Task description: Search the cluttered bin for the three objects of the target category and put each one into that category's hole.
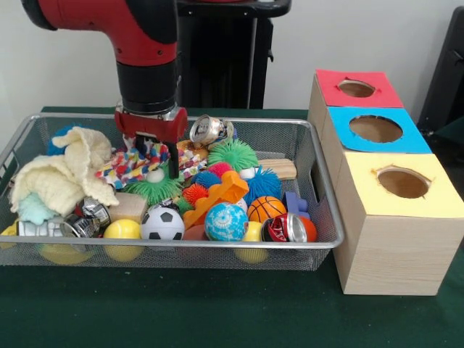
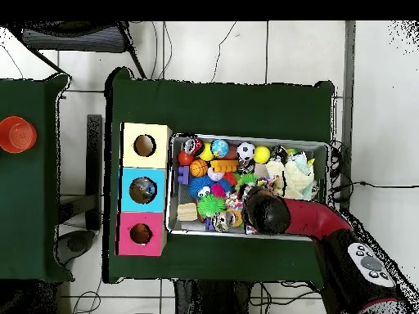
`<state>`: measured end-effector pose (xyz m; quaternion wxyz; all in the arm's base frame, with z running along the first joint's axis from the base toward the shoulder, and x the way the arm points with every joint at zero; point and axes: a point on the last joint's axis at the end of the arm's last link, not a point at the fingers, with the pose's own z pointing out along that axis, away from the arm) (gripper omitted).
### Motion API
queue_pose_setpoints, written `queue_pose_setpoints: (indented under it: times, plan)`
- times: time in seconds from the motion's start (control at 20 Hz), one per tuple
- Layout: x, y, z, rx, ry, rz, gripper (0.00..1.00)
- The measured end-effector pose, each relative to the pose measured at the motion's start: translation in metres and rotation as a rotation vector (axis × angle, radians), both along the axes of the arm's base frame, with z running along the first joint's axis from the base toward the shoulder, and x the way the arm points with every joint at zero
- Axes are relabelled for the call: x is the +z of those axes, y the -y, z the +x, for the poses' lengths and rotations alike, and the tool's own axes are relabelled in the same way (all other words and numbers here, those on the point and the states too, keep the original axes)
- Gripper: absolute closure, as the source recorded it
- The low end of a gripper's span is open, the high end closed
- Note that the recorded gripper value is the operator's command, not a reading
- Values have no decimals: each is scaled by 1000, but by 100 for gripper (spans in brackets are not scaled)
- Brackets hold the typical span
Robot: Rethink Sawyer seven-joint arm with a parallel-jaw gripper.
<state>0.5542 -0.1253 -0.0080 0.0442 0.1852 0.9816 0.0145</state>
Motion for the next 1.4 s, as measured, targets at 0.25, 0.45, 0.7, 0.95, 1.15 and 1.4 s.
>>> queue_pose_setpoints:
  times: [0.25,0.45,0.7,0.95,1.15,1.4]
  plan:
    - [-9,5,-7,-15,-12,11,100]
    - [-9,6,-7,-16,-3,3,100]
    - [-3,4,-7,1,1,-26,100]
    - [7,8,-6,9,5,-61,100]
    - [12,17,-12,2,-18,-85,100]
    - [11,31,-29,-20,-105,-97,100]
